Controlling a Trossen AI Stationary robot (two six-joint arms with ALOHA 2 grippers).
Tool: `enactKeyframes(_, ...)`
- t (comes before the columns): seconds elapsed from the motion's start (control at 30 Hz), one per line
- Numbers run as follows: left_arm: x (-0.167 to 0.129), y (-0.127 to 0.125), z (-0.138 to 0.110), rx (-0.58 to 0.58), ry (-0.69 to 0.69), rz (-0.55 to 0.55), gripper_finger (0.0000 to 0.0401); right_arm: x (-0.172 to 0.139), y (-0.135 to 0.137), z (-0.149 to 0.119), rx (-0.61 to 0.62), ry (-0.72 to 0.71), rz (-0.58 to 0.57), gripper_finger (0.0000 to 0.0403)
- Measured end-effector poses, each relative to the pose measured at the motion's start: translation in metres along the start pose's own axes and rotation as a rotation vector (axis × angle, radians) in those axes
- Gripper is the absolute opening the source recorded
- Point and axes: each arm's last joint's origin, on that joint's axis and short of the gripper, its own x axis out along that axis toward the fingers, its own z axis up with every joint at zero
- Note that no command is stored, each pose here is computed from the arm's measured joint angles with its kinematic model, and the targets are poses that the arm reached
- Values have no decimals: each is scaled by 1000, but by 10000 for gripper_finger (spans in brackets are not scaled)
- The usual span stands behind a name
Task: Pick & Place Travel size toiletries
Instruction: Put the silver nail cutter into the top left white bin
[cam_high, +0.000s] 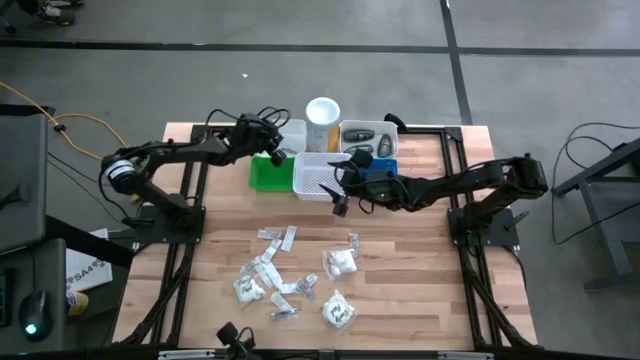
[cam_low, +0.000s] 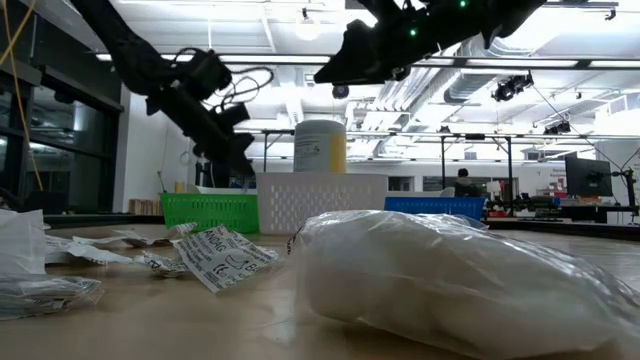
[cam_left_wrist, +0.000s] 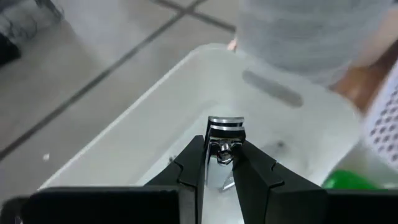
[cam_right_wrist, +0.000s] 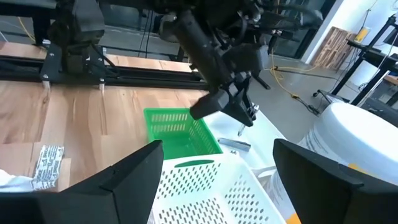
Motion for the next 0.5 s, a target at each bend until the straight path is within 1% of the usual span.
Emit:
enactKeyframes(0.1,8,0,2,-14,38,-2,55,0,0,-1,4,8,1,297)
enactKeyframes(0.13,9,0,3,-16,46,-4,63,0,0,-1,5,12,2,297)
enactKeyframes(0.17,10,0,5,-15,52,-5,78,0,0,-2,7,16,3,297)
enactKeyframes(0.3,10,0,10,-10,78,8,159,0,0,-3,21,27,4,297)
enactKeyframes(0.37,10,0,11,-9,84,18,191,0,1,-3,24,30,5,297)
enactKeyframes(0.43,10,1,14,-9,86,23,210,0,1,-3,25,33,5,297)
enactKeyframes(0.5,9,1,16,-7,98,28,217,0,1,-5,25,48,7,297)
